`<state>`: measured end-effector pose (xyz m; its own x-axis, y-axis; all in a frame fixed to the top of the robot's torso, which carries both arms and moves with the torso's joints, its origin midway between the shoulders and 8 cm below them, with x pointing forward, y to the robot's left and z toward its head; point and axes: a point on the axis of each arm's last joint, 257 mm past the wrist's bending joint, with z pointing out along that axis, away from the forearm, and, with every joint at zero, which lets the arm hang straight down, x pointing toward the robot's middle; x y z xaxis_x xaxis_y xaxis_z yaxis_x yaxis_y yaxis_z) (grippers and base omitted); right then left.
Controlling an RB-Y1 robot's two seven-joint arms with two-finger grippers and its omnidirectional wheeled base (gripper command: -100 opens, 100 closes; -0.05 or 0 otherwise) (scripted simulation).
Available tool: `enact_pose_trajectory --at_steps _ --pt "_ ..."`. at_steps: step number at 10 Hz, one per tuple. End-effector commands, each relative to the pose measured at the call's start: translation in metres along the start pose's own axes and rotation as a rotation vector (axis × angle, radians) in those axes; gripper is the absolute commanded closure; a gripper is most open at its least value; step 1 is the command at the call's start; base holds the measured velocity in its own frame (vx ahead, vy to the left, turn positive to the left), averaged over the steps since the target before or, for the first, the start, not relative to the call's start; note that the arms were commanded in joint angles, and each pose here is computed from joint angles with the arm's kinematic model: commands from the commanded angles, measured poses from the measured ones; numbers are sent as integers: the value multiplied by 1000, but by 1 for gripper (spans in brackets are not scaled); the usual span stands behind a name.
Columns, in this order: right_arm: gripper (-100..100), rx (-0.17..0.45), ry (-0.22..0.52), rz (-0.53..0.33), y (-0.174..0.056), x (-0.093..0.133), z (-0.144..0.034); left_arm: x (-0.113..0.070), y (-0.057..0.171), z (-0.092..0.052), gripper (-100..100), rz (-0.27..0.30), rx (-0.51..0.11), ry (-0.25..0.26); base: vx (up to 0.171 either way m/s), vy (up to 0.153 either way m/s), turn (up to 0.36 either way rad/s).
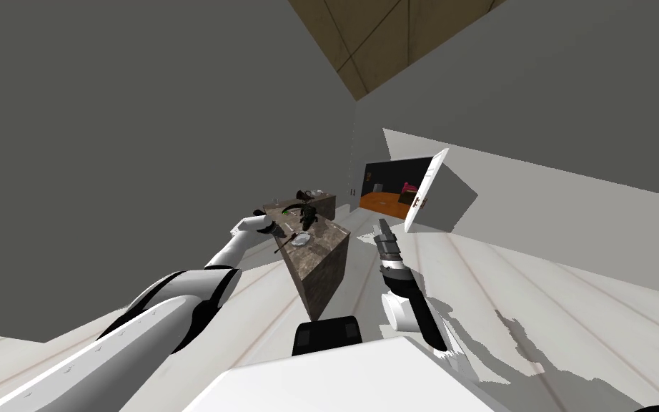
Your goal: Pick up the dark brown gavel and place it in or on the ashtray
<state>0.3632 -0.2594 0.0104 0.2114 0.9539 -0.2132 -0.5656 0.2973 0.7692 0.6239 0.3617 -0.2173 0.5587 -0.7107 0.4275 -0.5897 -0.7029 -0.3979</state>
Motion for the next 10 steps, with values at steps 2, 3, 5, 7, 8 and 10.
enact_pose_trajectory --at_steps 2,3,5,7,8,10 --pt "0 0 0 0 0 0 0 0 0 0 -100 0 0 0 3 -6 18" --pt "0 0 0 0 0 0 0 0 0 0 -100 0 0 0 -3 6 -17" --pt "0 0 0 0 0 0 0 -17 -17 -12 -100 -7 0 -4 2 -54 12" --pt "0 0 0 0 0 0 0 -33 -34 -26 -100 -12 1 -5 4 -83 24" --pt "0 0 0 0 0 0 0 -41 -42 -33 -100 -14 2 -5 -1 -78 -7" --pt "0 0 0 0 0 0 0 -55 -58 -49 -100 -17 5 -2 4 -80 21"
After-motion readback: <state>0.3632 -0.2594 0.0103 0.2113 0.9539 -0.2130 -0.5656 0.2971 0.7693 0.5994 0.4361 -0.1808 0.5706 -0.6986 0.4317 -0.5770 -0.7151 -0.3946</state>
